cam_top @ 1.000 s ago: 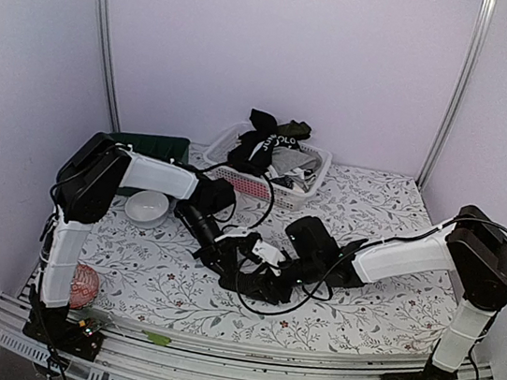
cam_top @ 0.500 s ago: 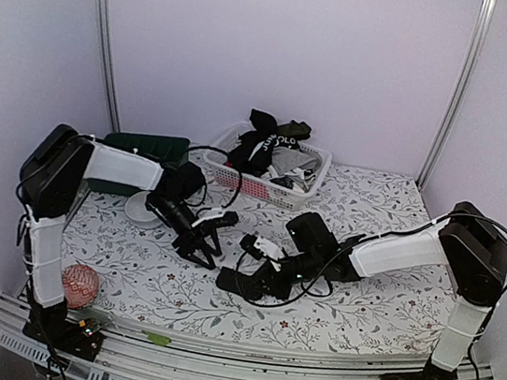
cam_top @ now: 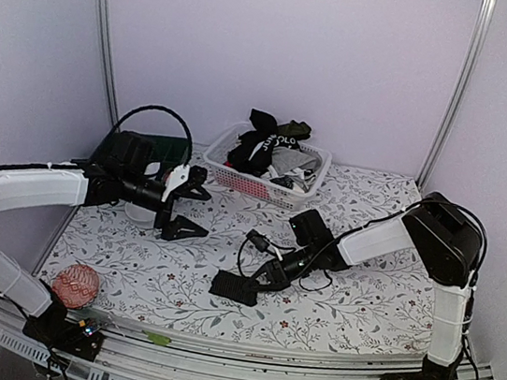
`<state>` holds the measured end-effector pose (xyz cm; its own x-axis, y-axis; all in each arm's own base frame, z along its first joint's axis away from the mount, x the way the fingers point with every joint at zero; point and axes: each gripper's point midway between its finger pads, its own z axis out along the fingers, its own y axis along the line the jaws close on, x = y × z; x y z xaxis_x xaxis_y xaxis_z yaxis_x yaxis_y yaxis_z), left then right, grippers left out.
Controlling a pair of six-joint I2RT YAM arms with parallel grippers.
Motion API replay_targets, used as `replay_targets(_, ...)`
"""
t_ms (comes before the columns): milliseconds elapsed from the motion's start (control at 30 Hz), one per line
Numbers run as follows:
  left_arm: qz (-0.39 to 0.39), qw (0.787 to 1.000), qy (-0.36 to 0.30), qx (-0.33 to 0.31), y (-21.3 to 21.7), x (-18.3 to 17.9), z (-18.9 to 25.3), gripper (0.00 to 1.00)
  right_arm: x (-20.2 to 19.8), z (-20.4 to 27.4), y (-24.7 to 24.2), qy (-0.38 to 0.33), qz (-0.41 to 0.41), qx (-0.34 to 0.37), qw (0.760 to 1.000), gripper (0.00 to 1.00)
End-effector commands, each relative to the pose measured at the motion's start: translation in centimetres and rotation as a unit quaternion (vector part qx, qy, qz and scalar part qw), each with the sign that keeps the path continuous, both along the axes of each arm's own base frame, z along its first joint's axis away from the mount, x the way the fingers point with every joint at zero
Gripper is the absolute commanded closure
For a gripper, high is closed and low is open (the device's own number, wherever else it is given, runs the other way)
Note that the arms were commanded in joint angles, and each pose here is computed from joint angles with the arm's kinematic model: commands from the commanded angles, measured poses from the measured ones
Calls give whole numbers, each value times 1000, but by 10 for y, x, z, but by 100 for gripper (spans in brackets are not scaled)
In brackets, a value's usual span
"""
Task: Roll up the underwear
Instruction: Roll the underwear at the center of the board, then pick up the underwear from the center of the board.
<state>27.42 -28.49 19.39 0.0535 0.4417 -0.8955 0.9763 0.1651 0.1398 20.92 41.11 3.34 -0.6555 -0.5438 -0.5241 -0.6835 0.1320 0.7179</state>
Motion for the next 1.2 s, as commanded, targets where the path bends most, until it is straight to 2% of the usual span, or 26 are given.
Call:
replay_targets(0,-90,994,22,52,-13,-45,-46,4,-39,-62,-26,150,3,-107,983,100)
replay_targets(167,-114,976,-161,97,-27,-74,-82,5,-44,-82,-31,185,0,-137,973,100)
replay_targets(267,-132,966,-189,115,-40,-80,-96,16,-46,-92,-34,210,-6,-156,965,100)
replay_targets(433,-159,959,-197,125,-60,-87,-114,31,-49,-102,-39,227,-17,-174,958,100)
replay_targets(533,-167,956,-194,141,-67,-90,-131,37,-50,-104,-40,225,-20,-178,958,100)
replay_targets(833,-137,960,-165,182,-77,-76,-162,36,-46,-102,-39,216,-20,-173,961,100)
replay_targets(1000,-145,948,-150,242,-61,-76,-192,39,-46,-100,-39,207,-14,-168,964,100)
replay_targets(1167,-176,940,-131,262,-56,-87,-198,63,-45,-96,-38,199,-9,-160,967,100)
